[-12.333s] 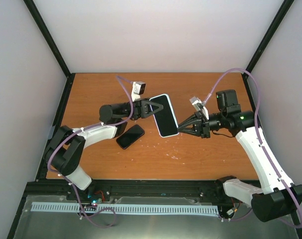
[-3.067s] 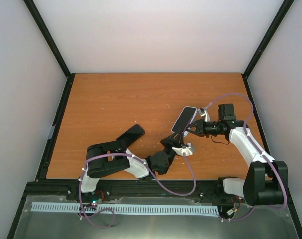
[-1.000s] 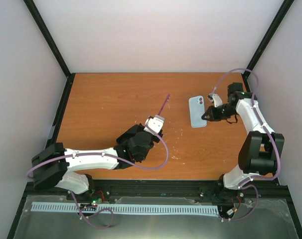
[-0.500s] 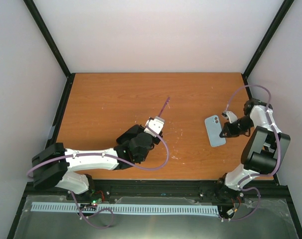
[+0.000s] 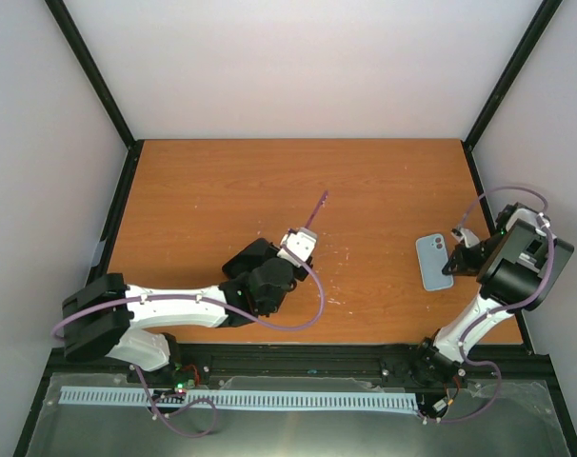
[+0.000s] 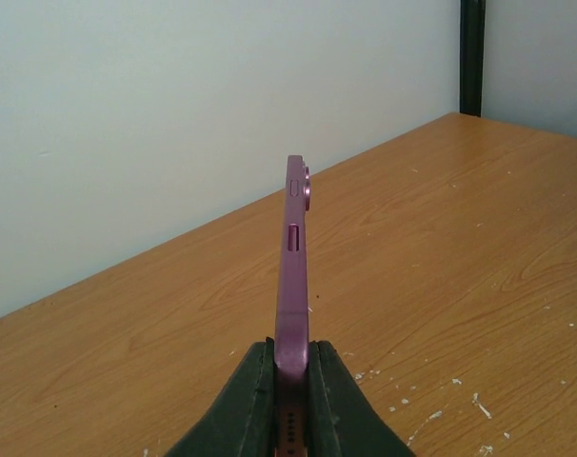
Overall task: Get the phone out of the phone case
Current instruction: Place the phone case at the center of the board.
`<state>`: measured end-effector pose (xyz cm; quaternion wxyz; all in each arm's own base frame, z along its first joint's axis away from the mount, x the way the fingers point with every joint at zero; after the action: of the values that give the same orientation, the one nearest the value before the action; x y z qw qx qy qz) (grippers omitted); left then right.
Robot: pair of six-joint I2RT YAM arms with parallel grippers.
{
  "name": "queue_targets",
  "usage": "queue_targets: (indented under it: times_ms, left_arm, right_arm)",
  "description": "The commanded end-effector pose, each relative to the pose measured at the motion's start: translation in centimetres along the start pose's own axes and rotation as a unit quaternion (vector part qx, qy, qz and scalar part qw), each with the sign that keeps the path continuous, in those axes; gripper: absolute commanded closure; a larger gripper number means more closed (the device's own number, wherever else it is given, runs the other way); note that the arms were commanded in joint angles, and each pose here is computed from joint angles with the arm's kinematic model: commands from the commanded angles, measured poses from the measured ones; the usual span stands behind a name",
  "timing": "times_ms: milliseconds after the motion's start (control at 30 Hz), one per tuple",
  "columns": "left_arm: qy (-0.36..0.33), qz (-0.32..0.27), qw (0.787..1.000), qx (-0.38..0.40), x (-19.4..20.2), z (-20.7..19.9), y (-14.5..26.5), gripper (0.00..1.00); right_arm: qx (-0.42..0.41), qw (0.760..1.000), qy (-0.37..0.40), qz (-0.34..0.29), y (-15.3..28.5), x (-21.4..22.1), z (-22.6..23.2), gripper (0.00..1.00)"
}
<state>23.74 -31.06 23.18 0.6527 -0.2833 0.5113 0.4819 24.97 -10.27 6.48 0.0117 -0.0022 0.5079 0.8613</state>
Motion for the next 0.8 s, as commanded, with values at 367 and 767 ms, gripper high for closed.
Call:
queue_targets:
  times_ms: [367, 767]
  left_arm:
    - [-0.012, -0.001, 1.000, 0.005, -0.4, -1.5, 0.1, 1.00]
    - [-0.192, 0.097, 0.976, 0.039, 2.4, -11.2, -3.8, 1.00]
  right_arm:
    - [0.084, 0.995, 0.014, -0.042, 1.7, -2.2, -3.1, 0.50]
    - [0.079, 0.965, 0.094, -0.231, 8.8, -1.1, 6.5, 0.45]
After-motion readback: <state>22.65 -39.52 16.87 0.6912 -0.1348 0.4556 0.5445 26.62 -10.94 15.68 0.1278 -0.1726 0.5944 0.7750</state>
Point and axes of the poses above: each gripper's point midway between its finger pads, its own y axis back along the fingers, its own z axis along the line the jaws close on, x = y × z, the point moved 2 cm from there along y, back along the fingers, and after that the axes turned 6 degrees about -y, right-handed, at the moved point
